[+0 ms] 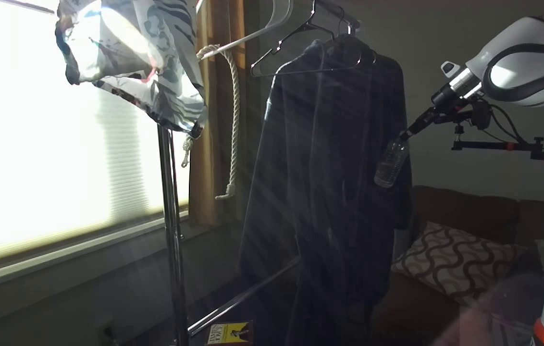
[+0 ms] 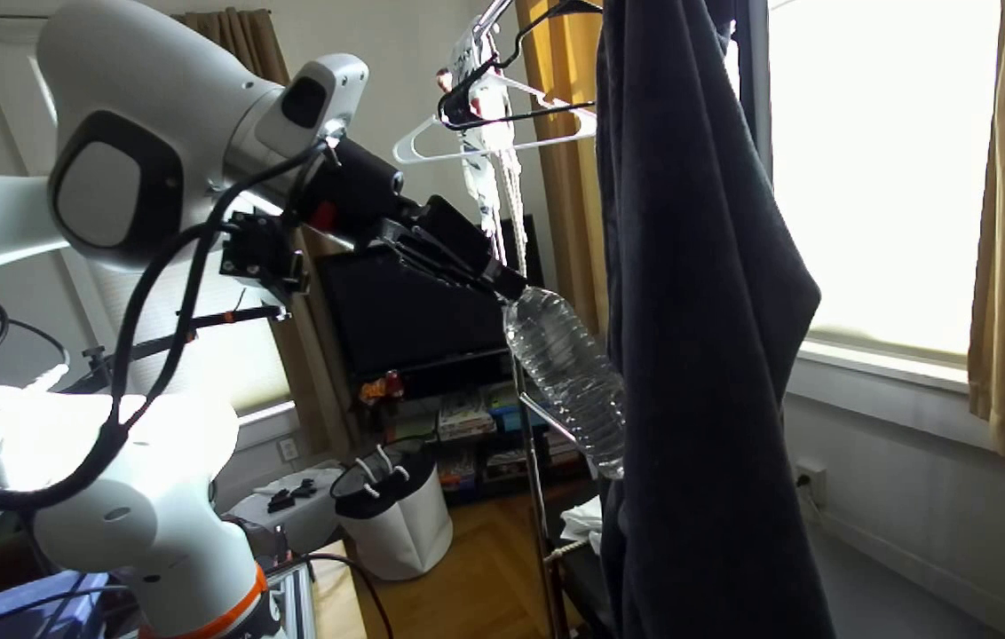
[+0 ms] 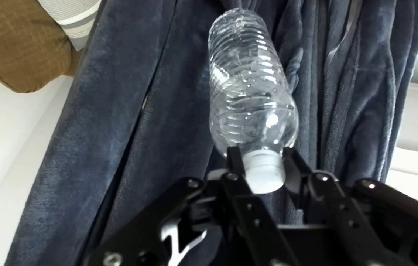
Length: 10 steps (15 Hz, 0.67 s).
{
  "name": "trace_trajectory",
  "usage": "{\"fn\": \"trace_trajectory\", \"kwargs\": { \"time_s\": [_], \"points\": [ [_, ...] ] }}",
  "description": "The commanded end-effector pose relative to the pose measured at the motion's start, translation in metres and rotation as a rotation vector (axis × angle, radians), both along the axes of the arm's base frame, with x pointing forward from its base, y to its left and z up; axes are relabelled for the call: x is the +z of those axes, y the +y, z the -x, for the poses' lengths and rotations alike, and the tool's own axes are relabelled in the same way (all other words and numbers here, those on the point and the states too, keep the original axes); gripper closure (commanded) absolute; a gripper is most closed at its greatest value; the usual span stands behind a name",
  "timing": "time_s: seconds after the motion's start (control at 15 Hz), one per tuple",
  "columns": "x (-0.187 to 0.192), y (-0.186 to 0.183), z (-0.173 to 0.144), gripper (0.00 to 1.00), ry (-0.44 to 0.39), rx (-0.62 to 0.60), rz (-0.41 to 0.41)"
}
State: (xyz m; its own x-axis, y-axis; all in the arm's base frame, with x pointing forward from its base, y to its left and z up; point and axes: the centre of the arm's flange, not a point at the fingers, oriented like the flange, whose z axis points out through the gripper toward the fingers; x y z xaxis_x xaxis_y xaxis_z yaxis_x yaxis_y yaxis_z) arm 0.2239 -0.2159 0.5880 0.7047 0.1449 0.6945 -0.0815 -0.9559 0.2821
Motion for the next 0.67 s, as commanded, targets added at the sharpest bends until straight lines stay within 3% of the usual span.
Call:
{"fn": "trace_trajectory", "kwargs": {
  "time_s": [0.0,0.2,0.47,0.53,0.6],
  "points": [
    [-0.013,-0.001,-0.003,0.92,-0.063,-0.045,0.045],
    [-0.007,-0.009,0.003,0.92,-0.123,-0.105,0.07],
    [-0.014,-0.016,0.013,0.92,-0.055,-0.123,0.114],
    [-0.006,-0.018,0.01,0.69,-0.085,-0.109,0.074],
    [-0.007,-0.019,0.01,0.69,-0.076,-0.115,0.082]
  ]
}}
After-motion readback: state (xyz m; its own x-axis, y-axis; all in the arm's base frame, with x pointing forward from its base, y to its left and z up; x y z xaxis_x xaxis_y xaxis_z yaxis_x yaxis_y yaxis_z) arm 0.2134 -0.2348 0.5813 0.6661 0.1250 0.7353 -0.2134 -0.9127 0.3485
